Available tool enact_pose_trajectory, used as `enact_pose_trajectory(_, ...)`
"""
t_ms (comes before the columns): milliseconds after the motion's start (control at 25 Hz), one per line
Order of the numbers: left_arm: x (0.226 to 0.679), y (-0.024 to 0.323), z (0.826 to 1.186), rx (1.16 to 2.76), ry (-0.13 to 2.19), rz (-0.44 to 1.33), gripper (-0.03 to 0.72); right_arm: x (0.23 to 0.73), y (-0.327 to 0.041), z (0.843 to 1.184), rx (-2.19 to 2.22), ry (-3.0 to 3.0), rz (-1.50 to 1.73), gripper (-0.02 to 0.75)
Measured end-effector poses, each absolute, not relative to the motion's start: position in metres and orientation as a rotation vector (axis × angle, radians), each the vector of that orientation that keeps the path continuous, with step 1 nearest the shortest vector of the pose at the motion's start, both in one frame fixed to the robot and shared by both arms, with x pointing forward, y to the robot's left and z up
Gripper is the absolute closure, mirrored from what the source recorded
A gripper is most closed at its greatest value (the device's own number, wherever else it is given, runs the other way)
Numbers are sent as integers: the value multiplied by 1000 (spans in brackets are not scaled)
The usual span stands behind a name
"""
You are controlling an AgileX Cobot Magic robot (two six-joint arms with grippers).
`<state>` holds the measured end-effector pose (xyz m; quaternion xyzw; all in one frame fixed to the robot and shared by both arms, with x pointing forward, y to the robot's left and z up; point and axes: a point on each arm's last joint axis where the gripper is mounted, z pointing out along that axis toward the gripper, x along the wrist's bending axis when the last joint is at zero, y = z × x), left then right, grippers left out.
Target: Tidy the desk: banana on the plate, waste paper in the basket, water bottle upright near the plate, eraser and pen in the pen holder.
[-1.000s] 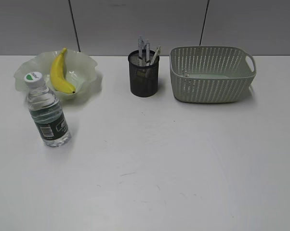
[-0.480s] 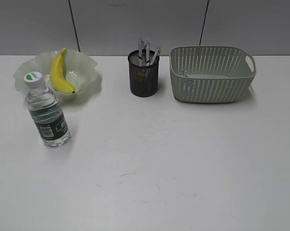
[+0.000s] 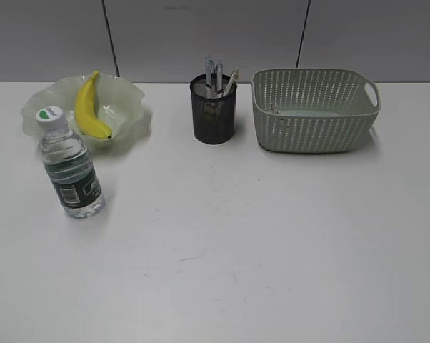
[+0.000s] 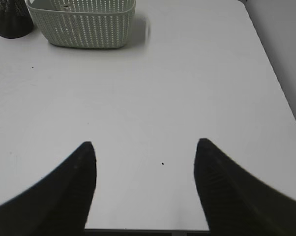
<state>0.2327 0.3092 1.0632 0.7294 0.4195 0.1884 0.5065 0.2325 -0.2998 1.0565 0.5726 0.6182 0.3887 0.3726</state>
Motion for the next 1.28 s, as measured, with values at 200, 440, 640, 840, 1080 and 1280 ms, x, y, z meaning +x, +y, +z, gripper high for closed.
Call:
enact_pose_trajectory(200,230,307,1063,1596,1307,659,374,232,-300,1057,1467,1584,996,238)
enact_pose_trajectory(440,229,304,1063,1426,1545,828,374,232,-300,1057,1467,1584,996,238)
enact_pose_trajectory(640,228,303,1063,1376,1605,871,374,232,-300,1056,1467,1584,996,238)
enact_pose_trajectory(840,228,303,1063,1374,1607,873,374,232,-300,1056,1467,1584,996,238)
enact_pose_trajectory(1080,228,303,1063,1374,1607,873,374,232,-300,1056,1466,1583,997,238)
enact_pose_trajectory(1280,228,303,1063,1374,1607,873,374,232,-300,1056,1466,1583,997,238)
